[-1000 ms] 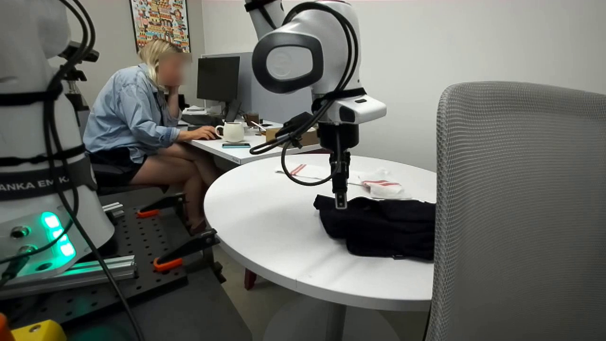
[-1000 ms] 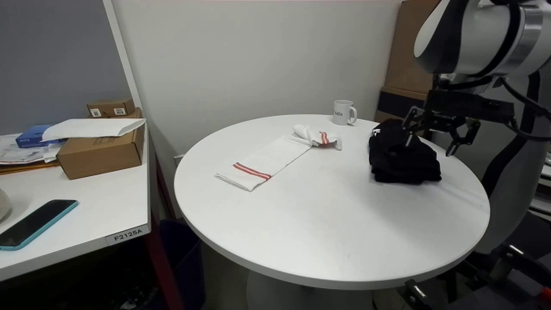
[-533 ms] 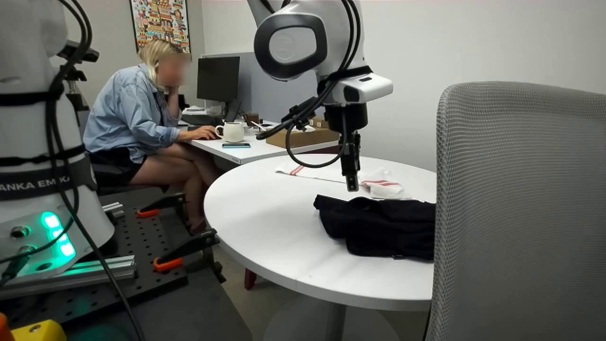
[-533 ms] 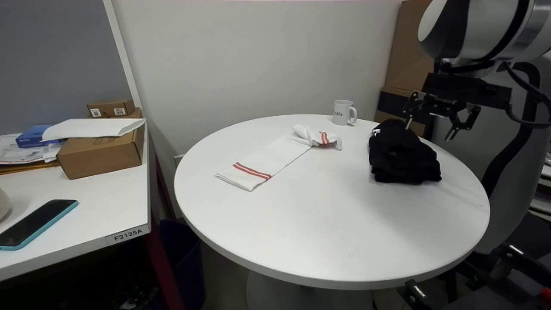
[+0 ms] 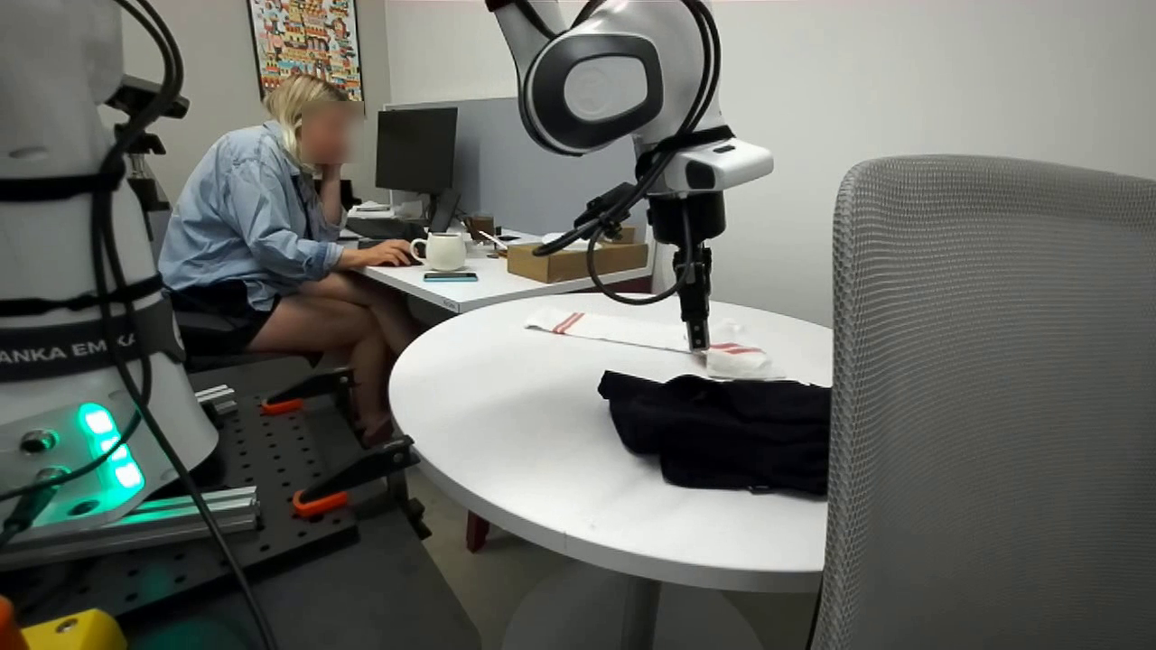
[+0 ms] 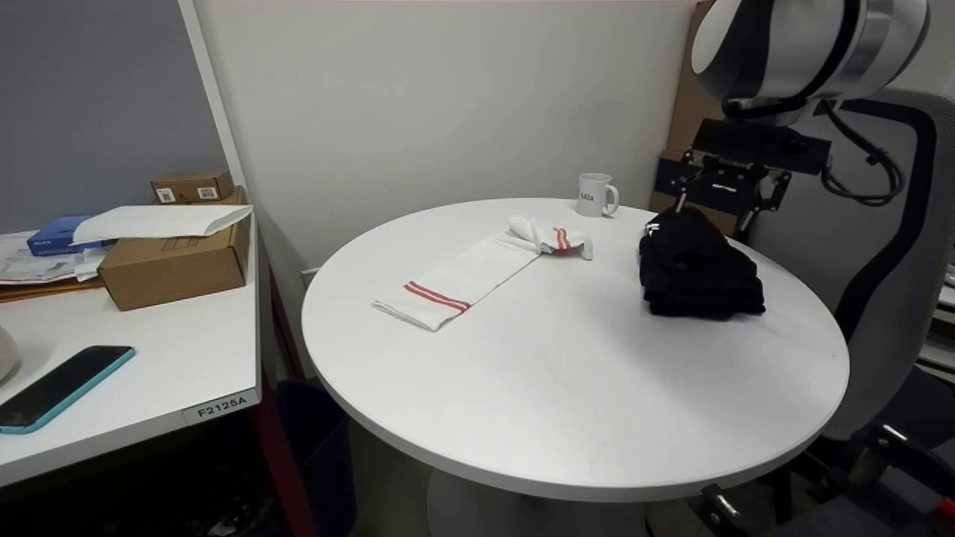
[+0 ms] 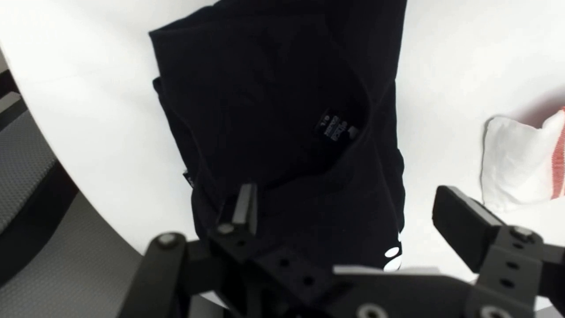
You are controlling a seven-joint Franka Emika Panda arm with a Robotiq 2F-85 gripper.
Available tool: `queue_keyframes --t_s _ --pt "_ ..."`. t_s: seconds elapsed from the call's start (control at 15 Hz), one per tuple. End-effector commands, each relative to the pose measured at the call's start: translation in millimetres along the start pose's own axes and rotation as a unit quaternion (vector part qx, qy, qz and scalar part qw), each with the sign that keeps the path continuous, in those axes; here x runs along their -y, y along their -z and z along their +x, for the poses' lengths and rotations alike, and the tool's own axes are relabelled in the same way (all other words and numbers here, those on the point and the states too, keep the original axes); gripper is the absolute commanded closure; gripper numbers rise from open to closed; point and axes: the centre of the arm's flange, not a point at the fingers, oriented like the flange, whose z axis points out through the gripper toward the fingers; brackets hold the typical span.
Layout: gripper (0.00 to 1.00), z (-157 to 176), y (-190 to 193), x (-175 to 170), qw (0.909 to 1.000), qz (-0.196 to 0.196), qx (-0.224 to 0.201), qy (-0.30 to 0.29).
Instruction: Put the shirt on the table, unfold the white cloth then unfold the shirt.
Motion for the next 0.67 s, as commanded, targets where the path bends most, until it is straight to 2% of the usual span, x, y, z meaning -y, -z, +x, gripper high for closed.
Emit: queue_keyframes --t_s 0.0,0.33,0.6 --pt "0.0 16.5 -12.4 24.3 0.9997 -0.015 0.02 0.0" --pt "0.0 27.3 -33.3 32.6 0.9974 -0.045 0.057 0.005" --pt "0.0 34.2 -51.5 33.2 0.9954 -0.066 0.07 0.005"
